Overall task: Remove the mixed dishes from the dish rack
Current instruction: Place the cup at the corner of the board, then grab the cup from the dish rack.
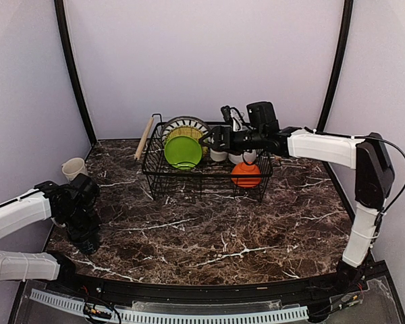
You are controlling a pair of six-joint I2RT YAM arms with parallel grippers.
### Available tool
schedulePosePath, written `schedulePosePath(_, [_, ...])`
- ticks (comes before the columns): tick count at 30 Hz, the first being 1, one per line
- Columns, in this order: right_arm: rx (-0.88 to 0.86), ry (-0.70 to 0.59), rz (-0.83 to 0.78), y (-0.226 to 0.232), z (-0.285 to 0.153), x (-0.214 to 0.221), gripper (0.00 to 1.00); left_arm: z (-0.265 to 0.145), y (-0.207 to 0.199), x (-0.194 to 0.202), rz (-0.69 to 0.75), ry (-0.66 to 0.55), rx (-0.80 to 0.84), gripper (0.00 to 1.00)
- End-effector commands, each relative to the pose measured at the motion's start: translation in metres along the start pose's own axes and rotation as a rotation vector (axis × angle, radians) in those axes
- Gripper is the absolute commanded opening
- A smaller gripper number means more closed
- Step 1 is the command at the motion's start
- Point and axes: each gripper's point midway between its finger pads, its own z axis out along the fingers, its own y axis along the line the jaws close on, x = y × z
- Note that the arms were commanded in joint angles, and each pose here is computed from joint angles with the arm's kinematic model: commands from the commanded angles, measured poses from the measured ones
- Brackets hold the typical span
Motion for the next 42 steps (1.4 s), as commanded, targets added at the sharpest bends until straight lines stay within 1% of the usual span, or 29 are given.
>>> schedulePosePath(1, [0.073, 0.032, -0.041, -0.013, 0.01, 0.005, 0.99, 0.002, 0.008, 0.002, -0.02, 0.001, -0.024, 0.3])
schedulePosePath(4, [0.103, 0.042, -0.057, -0.019, 0.015, 0.004, 0.99, -0.004, 0.007, -0.002, -0.005, -0.009, -0.02, 0.36])
schedulePosePath(8, [0.145, 0.06, -0.082, -0.029, 0.024, 0.002, 0.99, -0.015, 0.004, -0.009, 0.014, -0.034, -0.009, 0.47])
schedulePosePath(10, [0.171, 0.067, -0.101, -0.036, 0.03, -0.001, 0.99, -0.021, 0.001, -0.012, 0.028, -0.046, 0.005, 0.57])
schedulePosePath(11, [0.189, 0.071, -0.112, -0.04, 0.033, -0.002, 0.99, -0.026, -0.001, -0.015, 0.042, -0.054, 0.017, 0.59])
schedulePosePath(12, [0.203, 0.071, -0.122, -0.043, 0.035, -0.005, 0.99, -0.029, -0.003, -0.016, 0.051, -0.058, 0.025, 0.65])
schedulePosePath(13, [0.217, 0.073, -0.136, -0.046, 0.038, -0.007, 0.99, -0.035, -0.006, -0.019, 0.066, -0.068, 0.041, 0.67])
schedulePosePath(14, [0.227, 0.075, -0.153, -0.05, 0.041, -0.009, 0.99, -0.038, -0.007, -0.021, 0.072, -0.076, 0.048, 0.73])
schedulePosePath(16, [0.236, 0.086, -0.183, -0.054, 0.049, -0.012, 0.99, -0.05, -0.012, -0.026, 0.097, -0.096, 0.081, 0.79])
schedulePosePath(18, [0.236, 0.099, -0.213, -0.057, 0.057, -0.015, 0.98, -0.068, -0.024, -0.034, 0.123, -0.132, 0.144, 0.84])
schedulePosePath(20, [0.233, 0.104, -0.248, -0.059, 0.065, -0.019, 0.94, -0.085, -0.036, -0.041, 0.164, -0.167, 0.216, 0.88])
schedulePosePath(21, [0.233, 0.107, -0.265, -0.062, 0.07, -0.02, 0.91, -0.093, -0.041, -0.044, 0.208, -0.187, 0.253, 0.89])
schedulePosePath(22, [0.234, 0.107, -0.281, -0.063, 0.073, -0.022, 0.88, -0.104, -0.055, -0.046, 0.228, -0.201, 0.325, 0.92])
schedulePosePath(23, [0.237, 0.112, -0.294, -0.067, 0.078, -0.022, 0.86, -0.112, -0.061, -0.047, 0.28, -0.22, 0.367, 0.93])
schedulePosePath(24, [0.241, 0.112, -0.306, -0.069, 0.081, -0.024, 0.86, -0.124, -0.075, -0.048, 0.302, -0.234, 0.443, 0.97])
schedulePosePath(25, [0.249, 0.106, -0.316, -0.068, 0.083, -0.03, 0.85, -0.132, -0.081, -0.048, 0.352, -0.254, 0.484, 0.98])
schedulePosePath(26, [0.265, 0.108, -0.318, -0.072, 0.084, -0.031, 0.85, -0.146, -0.093, -0.048, 0.378, -0.269, 0.56, 0.99])
schedulePosePath(27, [0.281, 0.101, -0.318, -0.074, 0.084, -0.035, 0.85, -0.151, -0.098, -0.049, 0.417, -0.291, 0.583, 0.99])
schedulePosePath(28, [0.297, 0.097, -0.317, -0.077, 0.083, -0.037, 0.85, -0.164, -0.109, -0.048, 0.444, -0.295, 0.649, 0.99])
schedulePosePath(30, [0.35, 0.086, -0.317, -0.085, 0.078, -0.041, 0.86, -0.181, -0.124, -0.05, 0.502, -0.324, 0.721, 0.99])
schedulePosePath(34, [0.541, 0.096, -0.347, -0.117, 0.06, -0.045, 0.93, -0.213, -0.151, -0.055, 0.606, -0.376, 0.825, 0.99])
schedulePosePath(36, [0.61, 0.118, -0.358, -0.134, 0.051, -0.043, 0.95, -0.223, -0.163, -0.055, 0.66, -0.386, 0.863, 0.99])
schedulePosePath(38, [0.627, 0.136, -0.357, -0.143, 0.045, -0.042, 0.98, -0.228, -0.172, -0.054, 0.699, -0.383, 0.892, 0.99])
schedulePosePath(42, [0.638, 0.165, -0.355, -0.159, 0.039, -0.042, 0.99, -0.229, -0.186, -0.047, 0.747, -0.352, 0.946, 0.99])
